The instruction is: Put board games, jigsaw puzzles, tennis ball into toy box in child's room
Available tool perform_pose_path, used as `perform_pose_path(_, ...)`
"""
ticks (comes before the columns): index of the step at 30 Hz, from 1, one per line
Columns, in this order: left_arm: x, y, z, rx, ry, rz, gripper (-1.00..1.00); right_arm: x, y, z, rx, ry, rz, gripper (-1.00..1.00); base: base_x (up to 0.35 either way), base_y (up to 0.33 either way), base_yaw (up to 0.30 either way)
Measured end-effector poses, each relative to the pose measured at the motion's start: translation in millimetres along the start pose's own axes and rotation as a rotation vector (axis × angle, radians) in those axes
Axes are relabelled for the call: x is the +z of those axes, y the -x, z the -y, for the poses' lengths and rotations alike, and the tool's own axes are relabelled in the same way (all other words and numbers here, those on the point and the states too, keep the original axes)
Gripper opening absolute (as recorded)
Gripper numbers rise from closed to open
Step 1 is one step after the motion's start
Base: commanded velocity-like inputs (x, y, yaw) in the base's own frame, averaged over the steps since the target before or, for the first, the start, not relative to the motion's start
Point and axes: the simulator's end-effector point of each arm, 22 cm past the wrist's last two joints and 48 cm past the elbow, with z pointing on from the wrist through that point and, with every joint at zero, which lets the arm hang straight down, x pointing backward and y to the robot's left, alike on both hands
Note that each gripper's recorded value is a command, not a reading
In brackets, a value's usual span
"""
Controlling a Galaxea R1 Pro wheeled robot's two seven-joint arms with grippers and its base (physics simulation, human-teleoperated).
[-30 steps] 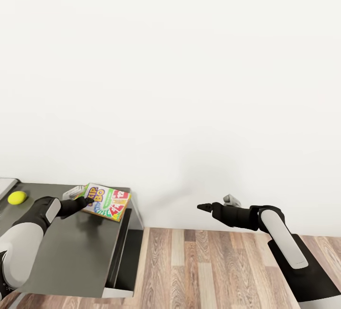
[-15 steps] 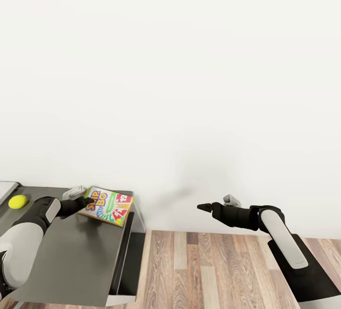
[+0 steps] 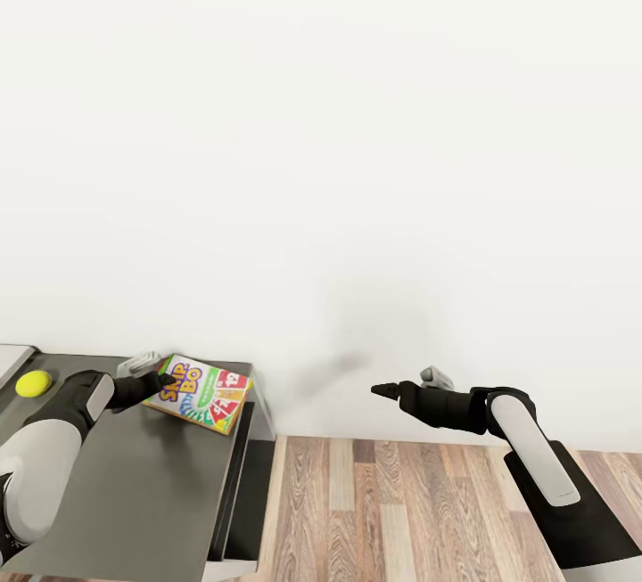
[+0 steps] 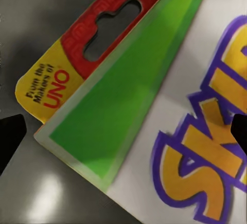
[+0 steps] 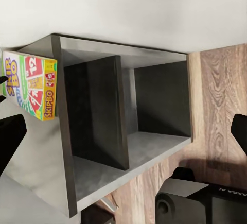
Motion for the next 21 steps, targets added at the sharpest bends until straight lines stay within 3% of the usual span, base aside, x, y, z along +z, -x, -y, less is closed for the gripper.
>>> perform_pose_path(12,0.1,4.0,-4.2,0.023,0.016,0.022,1.00,0.1,-0.1,0.0,0.000,0.000,0.000,1.00,0.000,0.000,0.000)
perform_pose_path(21,-3.9,13.1,-8.6,-0.020,-0.003,0.039,1.00,0.2,0.4,0.2,0.000,0.000,0.000,1.00,-0.082,0.000,0.000)
